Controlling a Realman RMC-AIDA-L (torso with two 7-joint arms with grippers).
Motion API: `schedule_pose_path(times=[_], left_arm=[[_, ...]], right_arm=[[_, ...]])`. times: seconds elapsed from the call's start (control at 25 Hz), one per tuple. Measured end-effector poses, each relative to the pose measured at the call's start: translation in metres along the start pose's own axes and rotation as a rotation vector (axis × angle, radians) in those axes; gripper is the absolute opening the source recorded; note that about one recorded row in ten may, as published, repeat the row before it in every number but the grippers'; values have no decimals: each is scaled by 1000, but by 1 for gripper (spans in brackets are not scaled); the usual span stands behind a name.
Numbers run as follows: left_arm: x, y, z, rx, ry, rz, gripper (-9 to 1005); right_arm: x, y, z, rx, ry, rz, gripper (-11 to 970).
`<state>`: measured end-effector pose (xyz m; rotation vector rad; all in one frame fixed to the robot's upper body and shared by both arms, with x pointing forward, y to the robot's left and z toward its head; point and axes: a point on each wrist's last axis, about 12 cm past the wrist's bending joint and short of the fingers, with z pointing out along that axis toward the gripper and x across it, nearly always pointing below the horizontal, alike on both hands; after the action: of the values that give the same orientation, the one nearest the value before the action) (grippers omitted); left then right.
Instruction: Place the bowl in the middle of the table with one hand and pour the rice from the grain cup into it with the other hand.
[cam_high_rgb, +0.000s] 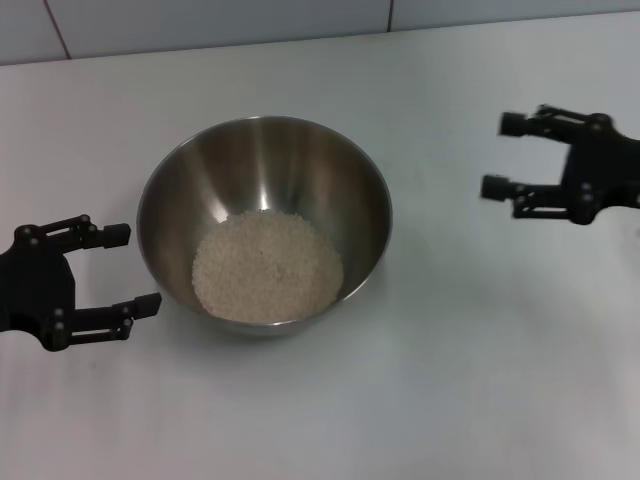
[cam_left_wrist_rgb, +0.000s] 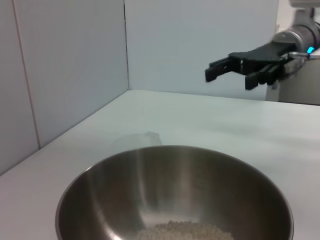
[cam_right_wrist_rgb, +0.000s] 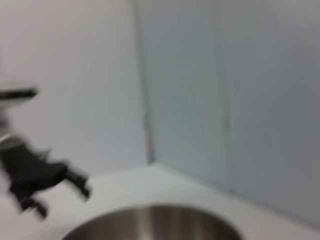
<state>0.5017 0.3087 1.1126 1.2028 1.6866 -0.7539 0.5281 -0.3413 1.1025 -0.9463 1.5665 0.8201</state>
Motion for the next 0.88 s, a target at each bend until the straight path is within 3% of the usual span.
schedule_pose_path(times=[0.36, 0.56, 0.88], left_arm=[[0, -1, 0, 17, 17, -7, 830], [0, -1, 0, 18, 19, -10, 829], [-1, -1, -2, 27, 21, -20, 829]], right_arm=[[-54, -12, 59, -189, 356, -125, 838], [-67, -14, 68, -192, 368, -160, 838], [-70, -16, 73, -189, 384, -166, 838]])
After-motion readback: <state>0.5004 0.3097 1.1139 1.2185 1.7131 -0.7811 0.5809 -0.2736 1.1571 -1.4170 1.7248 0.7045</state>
